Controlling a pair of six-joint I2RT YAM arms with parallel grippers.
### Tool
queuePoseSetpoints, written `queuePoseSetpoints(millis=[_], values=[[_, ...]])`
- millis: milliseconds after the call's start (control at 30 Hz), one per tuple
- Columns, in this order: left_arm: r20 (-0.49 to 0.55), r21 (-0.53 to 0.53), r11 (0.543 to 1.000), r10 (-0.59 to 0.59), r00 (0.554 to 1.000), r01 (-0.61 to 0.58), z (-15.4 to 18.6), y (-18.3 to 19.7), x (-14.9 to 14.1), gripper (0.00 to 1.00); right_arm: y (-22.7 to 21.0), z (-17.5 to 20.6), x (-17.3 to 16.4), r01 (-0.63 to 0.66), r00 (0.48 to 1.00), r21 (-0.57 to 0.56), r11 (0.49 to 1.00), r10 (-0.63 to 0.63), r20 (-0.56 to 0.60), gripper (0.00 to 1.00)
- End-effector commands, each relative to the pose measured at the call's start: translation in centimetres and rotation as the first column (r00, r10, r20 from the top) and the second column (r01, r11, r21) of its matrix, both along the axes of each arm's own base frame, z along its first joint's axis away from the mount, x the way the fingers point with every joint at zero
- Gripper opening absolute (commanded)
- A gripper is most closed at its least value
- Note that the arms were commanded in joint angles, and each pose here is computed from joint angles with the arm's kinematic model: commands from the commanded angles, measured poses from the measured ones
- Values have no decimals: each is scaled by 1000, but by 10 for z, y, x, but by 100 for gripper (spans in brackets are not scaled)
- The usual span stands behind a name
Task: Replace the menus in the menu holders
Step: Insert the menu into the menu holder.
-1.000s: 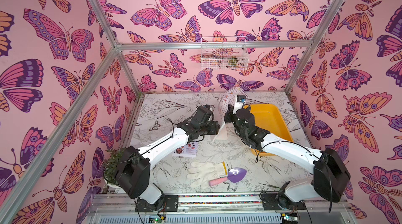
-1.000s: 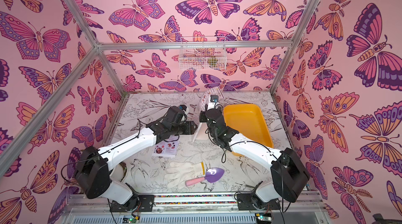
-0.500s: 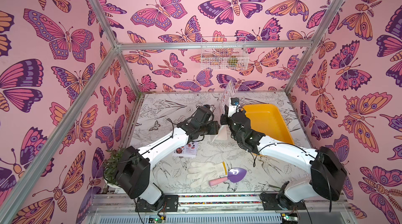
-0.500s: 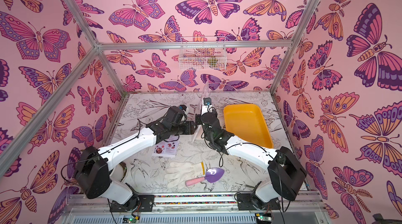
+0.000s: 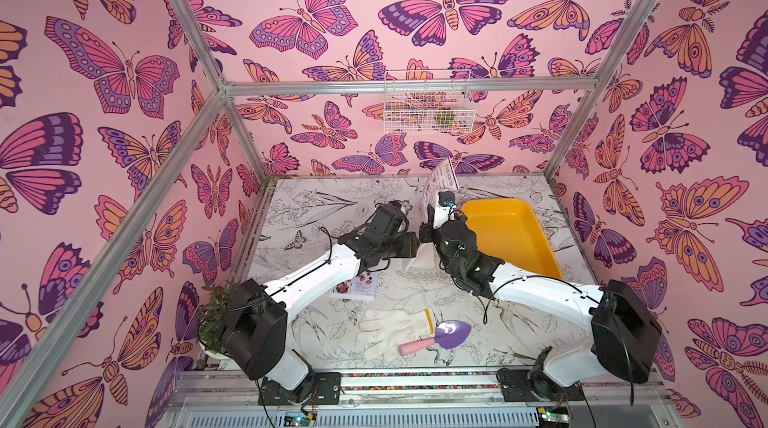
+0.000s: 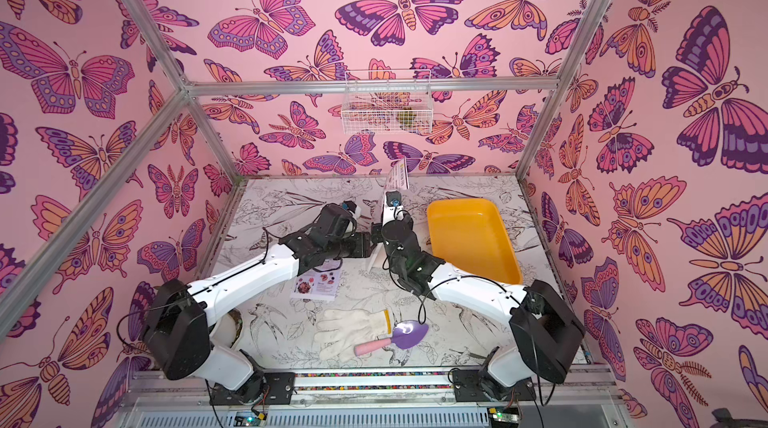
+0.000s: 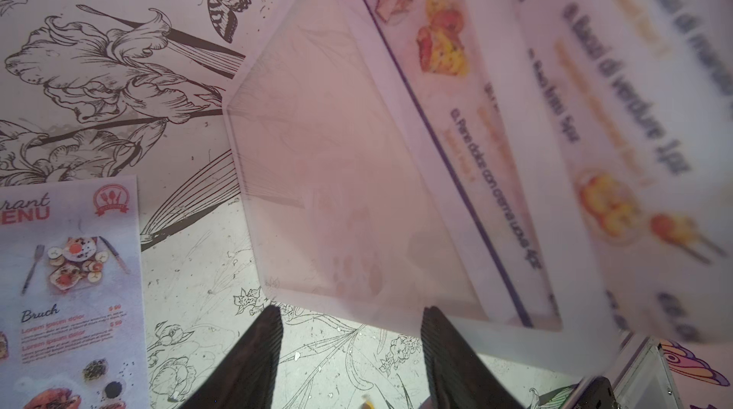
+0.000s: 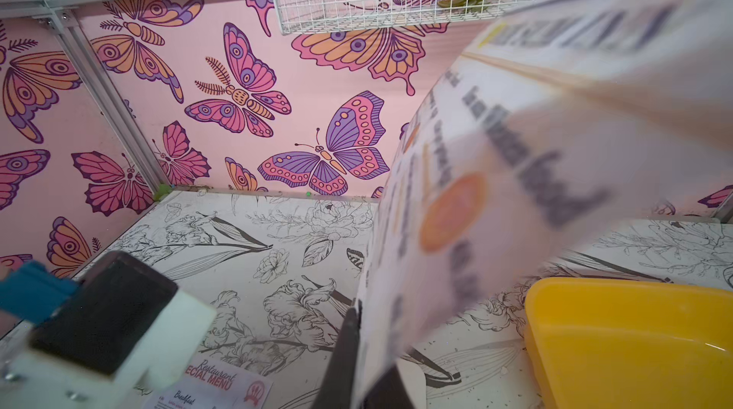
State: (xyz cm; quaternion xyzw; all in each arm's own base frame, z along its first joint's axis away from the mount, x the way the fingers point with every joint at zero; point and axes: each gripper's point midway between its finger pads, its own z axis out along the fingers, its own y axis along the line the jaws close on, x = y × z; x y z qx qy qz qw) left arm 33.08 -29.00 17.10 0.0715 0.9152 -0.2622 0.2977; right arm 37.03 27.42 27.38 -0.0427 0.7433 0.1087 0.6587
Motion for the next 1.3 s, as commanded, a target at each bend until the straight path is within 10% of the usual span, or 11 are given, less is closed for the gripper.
queuePoseSetpoints(millis=[0, 733, 1267], values=[[11, -2, 1000, 15, 1000, -15, 1, 2, 0, 59, 1, -1, -6, -12, 1000, 6, 1000, 12, -6, 11], [13, 8, 1000, 16, 1000, -16, -1, 4, 1, 59, -25, 32, 18, 19, 997, 67, 998, -14, -81, 44], [6, -6, 1000, 6, 1000, -6, -2, 2, -3, 59, -15, 14, 20, -12, 996, 94, 996, 21, -89, 1]])
